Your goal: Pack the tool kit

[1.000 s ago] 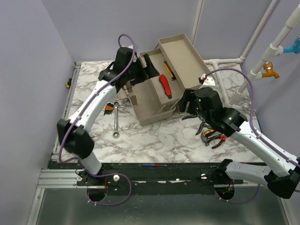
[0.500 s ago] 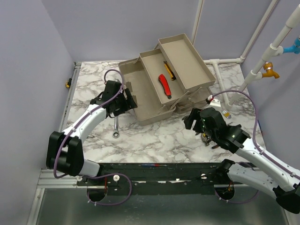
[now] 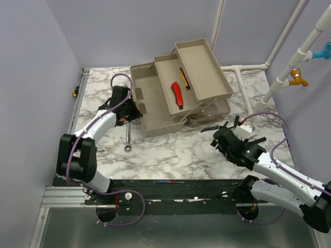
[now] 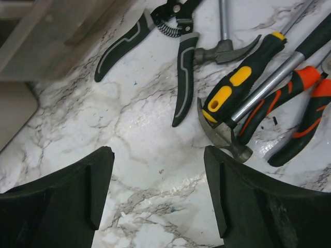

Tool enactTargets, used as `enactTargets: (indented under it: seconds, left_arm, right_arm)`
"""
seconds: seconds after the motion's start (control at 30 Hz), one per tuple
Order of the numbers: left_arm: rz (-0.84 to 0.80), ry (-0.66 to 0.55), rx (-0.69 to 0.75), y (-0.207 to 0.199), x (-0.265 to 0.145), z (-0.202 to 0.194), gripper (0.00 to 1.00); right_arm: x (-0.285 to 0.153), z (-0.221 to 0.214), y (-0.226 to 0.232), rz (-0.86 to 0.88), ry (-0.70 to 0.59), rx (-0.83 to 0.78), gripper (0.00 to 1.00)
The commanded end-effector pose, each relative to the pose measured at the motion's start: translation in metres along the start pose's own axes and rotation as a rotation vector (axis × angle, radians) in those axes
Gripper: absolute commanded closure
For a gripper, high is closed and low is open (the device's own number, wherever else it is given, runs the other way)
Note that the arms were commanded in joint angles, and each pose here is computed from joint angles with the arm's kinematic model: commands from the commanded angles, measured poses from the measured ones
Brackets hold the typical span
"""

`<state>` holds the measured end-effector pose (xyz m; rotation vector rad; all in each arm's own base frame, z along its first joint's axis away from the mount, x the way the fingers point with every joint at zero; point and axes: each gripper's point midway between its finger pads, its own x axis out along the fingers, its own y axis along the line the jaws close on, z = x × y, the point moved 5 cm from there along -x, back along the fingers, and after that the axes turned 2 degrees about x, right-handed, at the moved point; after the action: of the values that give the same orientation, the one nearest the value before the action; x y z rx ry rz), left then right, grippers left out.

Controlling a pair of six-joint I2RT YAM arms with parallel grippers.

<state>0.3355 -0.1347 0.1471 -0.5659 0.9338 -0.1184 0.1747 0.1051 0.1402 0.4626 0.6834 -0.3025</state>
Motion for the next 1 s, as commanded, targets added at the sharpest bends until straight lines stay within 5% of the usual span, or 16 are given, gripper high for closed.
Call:
enactTargets:
  seconds: [0.0,0.17,0.37,0.47,0.63,0.9,0.97]
  left_arm:
    - [0.057,-0.083,0.009,0.019,-0.011,0.030,1.00]
    - [0.036,-0.076,0.026,0.016,-0.009,0.038,0.95]
    - [-0.047,-0.125,0.023,0.011,-0.019,0.034,0.54]
    - [-0.106,-0.146,0.007,0.005,-0.028,0.028,0.24]
    - [-0.212,-0.162,-0.043,0.002,-0.042,0.006,0.03]
    - [-0.208,-0.260,0.006,0.010,-0.087,-0.014,0.02]
    - [-0.230,-0.297,0.001,0.012,-0.097,-0.020,0.02]
  right_arm:
    - [0.013,0.010,-0.014,-0.141,-0.104,0.031,0.21]
    - [0.037,0.014,-0.032,-0.297,-0.041,0.095,0.20]
    - [0.058,0.031,-0.048,-0.321,0.000,0.204,0.24]
    - [0.065,0.041,-0.047,-0.313,0.017,0.243,0.25]
    - [0.070,0.040,-0.054,-0.389,0.044,0.273,0.32]
    - [0.068,0.024,-0.073,-0.462,0.051,0.287,0.28]
    - [0.072,0.022,-0.074,-0.467,0.054,0.288,0.34]
